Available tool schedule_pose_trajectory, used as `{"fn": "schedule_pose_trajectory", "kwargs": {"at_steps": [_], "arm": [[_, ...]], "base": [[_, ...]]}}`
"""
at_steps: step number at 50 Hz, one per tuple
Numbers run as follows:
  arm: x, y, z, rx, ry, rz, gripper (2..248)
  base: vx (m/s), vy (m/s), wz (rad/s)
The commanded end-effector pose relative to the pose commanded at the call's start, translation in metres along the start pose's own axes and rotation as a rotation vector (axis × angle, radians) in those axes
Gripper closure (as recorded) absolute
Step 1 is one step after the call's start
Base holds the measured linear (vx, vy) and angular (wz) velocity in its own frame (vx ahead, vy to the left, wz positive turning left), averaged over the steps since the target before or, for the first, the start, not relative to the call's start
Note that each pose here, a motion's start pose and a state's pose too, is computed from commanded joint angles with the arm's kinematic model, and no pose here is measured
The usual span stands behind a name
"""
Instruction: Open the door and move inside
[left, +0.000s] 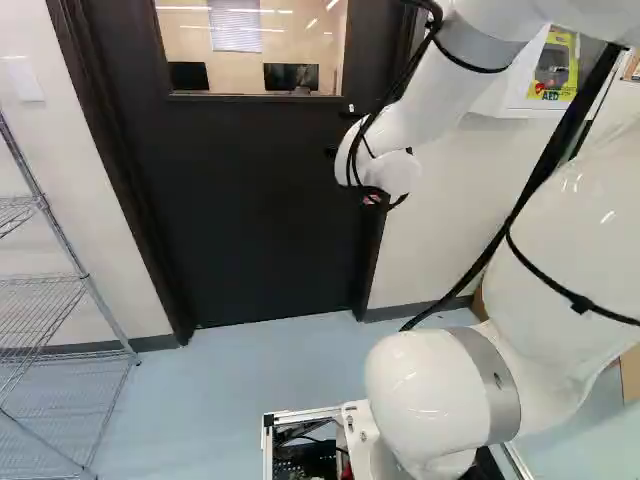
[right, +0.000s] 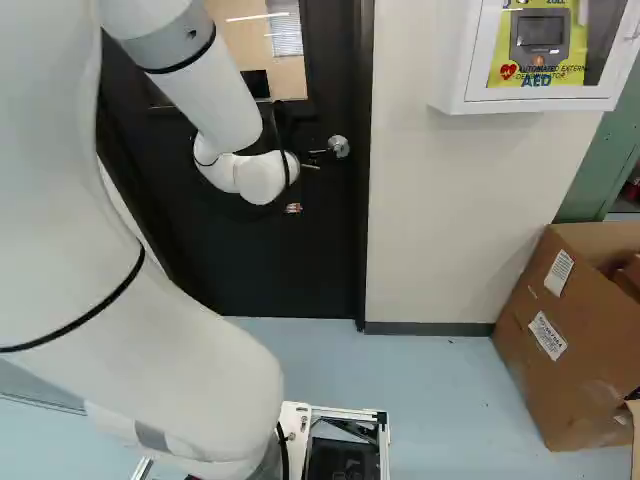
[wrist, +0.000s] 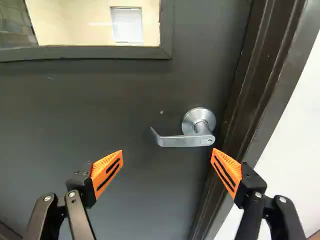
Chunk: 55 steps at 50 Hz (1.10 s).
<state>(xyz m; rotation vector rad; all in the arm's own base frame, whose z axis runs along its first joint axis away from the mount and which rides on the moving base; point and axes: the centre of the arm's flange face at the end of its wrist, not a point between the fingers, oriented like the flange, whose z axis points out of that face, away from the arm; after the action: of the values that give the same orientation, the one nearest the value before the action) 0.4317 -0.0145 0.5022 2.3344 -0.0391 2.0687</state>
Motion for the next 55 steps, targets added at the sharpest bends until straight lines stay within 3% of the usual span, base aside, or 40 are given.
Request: {"fn": "schedule_pose_trajectory", "kwargs": {"at_steps": [21,45,55], "arm": [[0.021,0.000,0.016,0.001,0.039,0.000,3],[0.028,-0.005,0.056,0.011,0.040,-0.001,3],[0.025,-0.007,0.062,0.015,0.032,-0.002,3]], "base": [[0.000,0.000,0.000],[0.000,0.000,0.000],[0.000,0.000,0.000]]}}
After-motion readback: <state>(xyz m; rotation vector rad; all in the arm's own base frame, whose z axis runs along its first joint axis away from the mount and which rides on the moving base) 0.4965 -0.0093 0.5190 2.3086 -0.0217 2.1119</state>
